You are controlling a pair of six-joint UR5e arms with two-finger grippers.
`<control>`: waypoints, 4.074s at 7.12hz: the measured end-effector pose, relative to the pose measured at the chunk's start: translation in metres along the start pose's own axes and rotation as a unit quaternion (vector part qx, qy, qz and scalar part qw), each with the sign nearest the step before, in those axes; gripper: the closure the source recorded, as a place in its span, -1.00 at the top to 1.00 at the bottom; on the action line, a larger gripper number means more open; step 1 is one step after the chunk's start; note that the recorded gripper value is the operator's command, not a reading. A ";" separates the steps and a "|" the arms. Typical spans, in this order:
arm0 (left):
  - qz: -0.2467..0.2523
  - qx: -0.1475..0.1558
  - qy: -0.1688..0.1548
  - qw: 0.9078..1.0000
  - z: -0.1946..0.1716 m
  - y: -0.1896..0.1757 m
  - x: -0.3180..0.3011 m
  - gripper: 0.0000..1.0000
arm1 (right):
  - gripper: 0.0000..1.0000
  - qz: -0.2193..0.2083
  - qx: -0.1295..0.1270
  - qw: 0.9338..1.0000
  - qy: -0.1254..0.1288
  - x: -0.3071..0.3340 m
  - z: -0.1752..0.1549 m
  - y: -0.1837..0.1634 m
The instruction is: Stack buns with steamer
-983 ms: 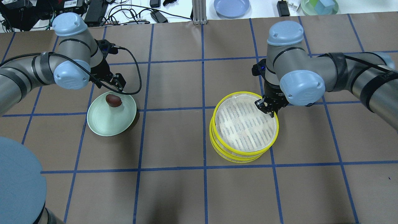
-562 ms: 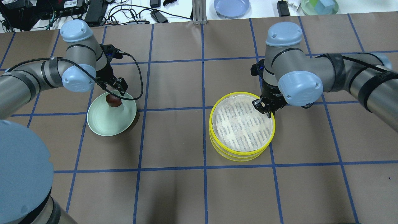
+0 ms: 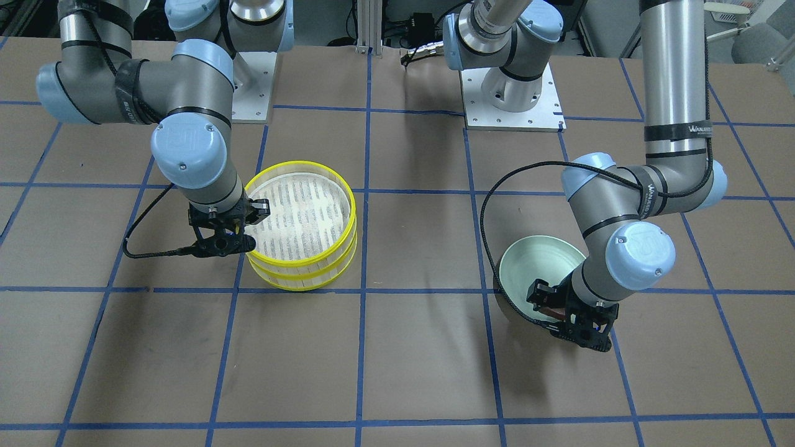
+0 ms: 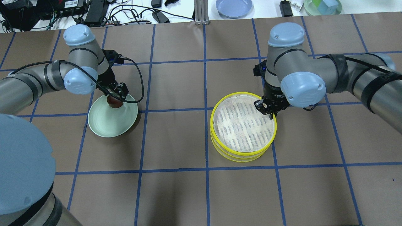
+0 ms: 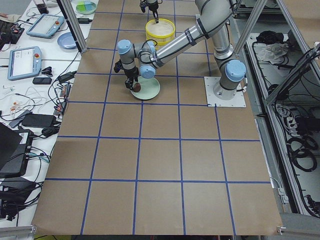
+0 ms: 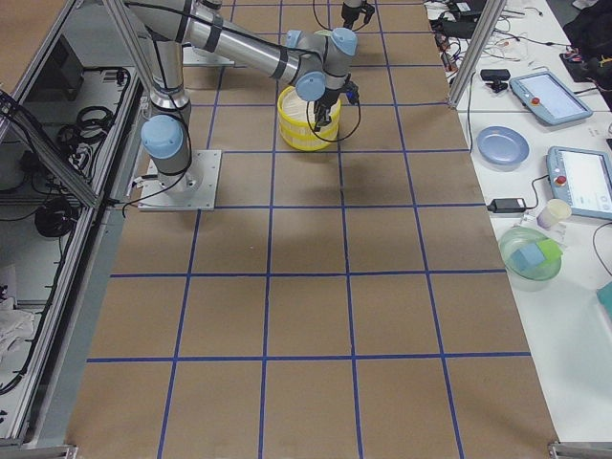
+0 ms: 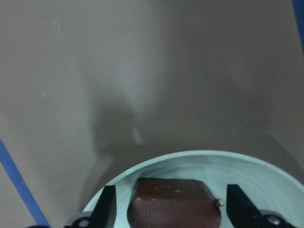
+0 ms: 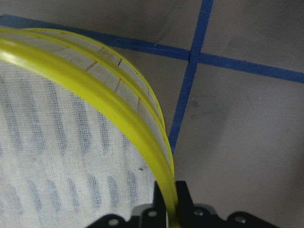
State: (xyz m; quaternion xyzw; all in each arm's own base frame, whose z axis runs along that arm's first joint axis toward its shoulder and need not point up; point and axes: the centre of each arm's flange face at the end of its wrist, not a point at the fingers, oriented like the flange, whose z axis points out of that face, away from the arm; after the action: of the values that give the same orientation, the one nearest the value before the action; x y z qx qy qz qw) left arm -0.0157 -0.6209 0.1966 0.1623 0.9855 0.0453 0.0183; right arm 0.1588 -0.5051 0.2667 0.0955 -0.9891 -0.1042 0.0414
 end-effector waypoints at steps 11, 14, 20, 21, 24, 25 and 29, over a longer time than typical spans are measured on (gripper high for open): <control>-0.184 0.040 0.018 0.982 -0.117 0.009 0.068 -1.00 | 1.00 0.077 0.153 0.985 -0.031 0.010 -0.259 0.073; -0.299 0.064 0.102 0.947 -0.169 0.014 0.200 -1.00 | 1.00 0.077 0.152 0.985 -0.031 0.010 -0.259 0.073; -0.361 -0.043 0.251 0.897 -0.149 0.024 0.343 -0.55 | 1.00 0.077 0.148 0.985 -0.031 0.010 -0.257 0.073; -0.358 -0.065 0.264 0.893 -0.137 0.029 0.354 0.36 | 1.00 0.077 0.148 0.985 -0.031 0.010 -0.257 0.073; -0.357 -0.081 0.263 0.893 -0.124 0.035 0.361 1.00 | 1.00 0.077 0.148 0.985 -0.033 0.010 -0.257 0.073; -0.355 -0.077 0.264 0.893 -0.127 0.035 0.361 1.00 | 1.00 0.077 0.148 0.985 -0.033 0.010 -0.257 0.073; -0.314 0.050 0.114 0.941 -0.186 0.028 0.295 1.00 | 1.00 0.076 0.148 0.985 -0.034 0.009 -0.257 0.073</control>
State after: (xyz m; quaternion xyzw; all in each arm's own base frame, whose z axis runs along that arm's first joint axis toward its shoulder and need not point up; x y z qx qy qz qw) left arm -0.2957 -0.5148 0.3778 -0.1608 0.9829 0.0066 -0.0893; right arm 0.1628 -0.4881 0.5333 0.0216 -0.9988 0.0438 0.0013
